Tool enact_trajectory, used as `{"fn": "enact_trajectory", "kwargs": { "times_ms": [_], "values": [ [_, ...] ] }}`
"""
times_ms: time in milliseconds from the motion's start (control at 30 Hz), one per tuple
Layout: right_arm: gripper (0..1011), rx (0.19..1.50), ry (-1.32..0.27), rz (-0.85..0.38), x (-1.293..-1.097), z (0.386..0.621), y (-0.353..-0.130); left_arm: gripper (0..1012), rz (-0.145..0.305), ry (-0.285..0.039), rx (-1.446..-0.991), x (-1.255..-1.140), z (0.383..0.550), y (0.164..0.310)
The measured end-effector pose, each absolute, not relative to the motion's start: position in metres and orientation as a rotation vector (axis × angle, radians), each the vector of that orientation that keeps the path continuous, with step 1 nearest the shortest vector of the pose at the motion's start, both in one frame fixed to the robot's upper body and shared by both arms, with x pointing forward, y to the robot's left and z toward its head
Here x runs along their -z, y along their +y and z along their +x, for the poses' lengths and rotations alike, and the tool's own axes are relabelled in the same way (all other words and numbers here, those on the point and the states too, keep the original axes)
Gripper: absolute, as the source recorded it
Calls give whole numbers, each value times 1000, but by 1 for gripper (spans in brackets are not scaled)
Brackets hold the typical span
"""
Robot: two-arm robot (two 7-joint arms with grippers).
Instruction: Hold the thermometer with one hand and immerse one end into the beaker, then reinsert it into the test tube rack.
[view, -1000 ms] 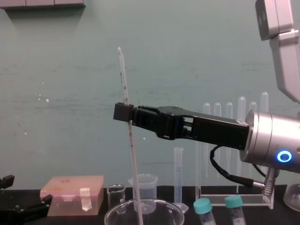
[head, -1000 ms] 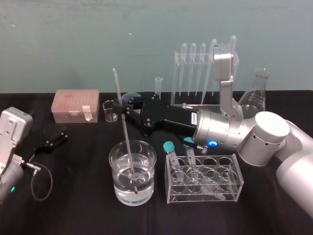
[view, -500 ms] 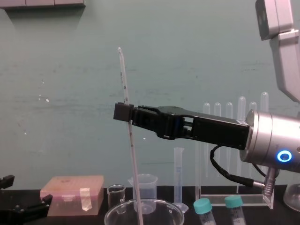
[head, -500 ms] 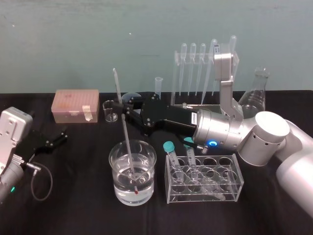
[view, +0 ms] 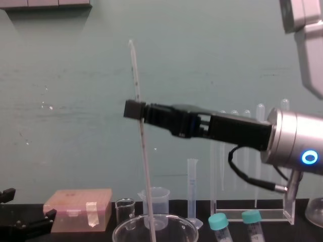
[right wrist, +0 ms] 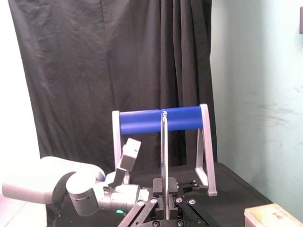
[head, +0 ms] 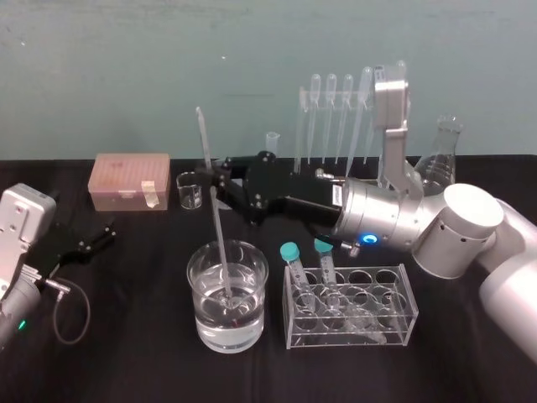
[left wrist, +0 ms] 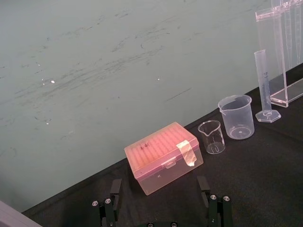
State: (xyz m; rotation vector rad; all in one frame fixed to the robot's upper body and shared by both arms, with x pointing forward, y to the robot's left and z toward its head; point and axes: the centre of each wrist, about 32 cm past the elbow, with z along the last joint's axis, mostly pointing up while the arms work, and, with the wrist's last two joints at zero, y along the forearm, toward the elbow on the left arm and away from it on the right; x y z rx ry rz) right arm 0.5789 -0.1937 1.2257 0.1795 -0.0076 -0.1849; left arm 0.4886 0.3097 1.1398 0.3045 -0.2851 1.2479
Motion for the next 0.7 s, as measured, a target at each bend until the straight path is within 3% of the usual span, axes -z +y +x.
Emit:
{"fn": "enact_trajectory", "kwargs": {
  "times_ms": [233,567,700],
  "values": [
    [57,173,-38,222,-1259,580,-200,1008,304,-285,-1248,-1140,489,310],
    [57,191,-146,332,-1345,585,-217,1008,304,-285,-1248,-1140,489,310],
    [57,231,-178,339,-1367,585,-229,1008,304,-285,-1248,-1140,489,310]
  ]
}}
